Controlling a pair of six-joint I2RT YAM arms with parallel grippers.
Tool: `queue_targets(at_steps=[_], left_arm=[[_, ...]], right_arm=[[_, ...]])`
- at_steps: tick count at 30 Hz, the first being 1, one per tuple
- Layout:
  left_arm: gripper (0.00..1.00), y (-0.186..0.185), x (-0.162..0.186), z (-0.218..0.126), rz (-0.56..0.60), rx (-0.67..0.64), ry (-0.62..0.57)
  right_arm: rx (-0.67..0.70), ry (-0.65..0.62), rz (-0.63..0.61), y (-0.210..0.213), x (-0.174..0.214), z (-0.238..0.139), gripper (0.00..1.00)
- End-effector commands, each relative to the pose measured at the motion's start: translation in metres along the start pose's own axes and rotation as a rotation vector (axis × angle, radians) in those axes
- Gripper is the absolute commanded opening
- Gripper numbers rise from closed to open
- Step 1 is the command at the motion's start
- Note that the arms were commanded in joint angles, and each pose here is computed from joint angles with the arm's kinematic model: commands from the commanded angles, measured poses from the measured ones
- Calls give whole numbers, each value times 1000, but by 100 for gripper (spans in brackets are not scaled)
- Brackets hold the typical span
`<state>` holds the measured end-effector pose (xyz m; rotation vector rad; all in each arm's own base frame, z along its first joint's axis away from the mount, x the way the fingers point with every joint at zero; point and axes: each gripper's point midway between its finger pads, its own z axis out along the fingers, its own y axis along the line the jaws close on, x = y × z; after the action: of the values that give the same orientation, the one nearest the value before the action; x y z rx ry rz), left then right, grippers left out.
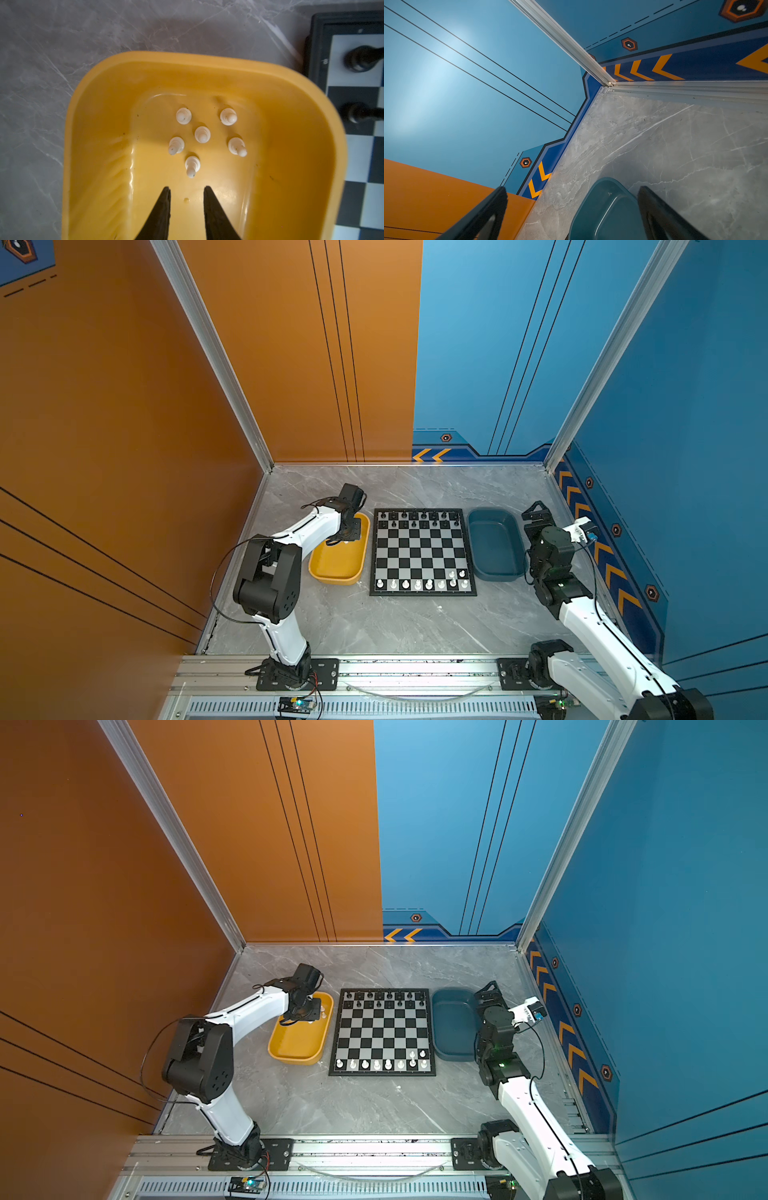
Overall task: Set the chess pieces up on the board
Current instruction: 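Lower the open left gripper toward the remaining white pawns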
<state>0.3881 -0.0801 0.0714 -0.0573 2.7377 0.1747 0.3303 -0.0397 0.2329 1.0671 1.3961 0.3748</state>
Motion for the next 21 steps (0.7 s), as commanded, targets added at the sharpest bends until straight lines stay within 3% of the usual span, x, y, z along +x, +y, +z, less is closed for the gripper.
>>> queue_targets(at_steps=[1, 21], left_arm=[[30, -1, 1, 7, -11, 8, 14], [26, 0, 2, 25, -27, 6, 37]], right_arm=[[-15, 7, 5, 9, -1, 0, 100], [-12, 5, 4, 8, -2, 0, 100]])
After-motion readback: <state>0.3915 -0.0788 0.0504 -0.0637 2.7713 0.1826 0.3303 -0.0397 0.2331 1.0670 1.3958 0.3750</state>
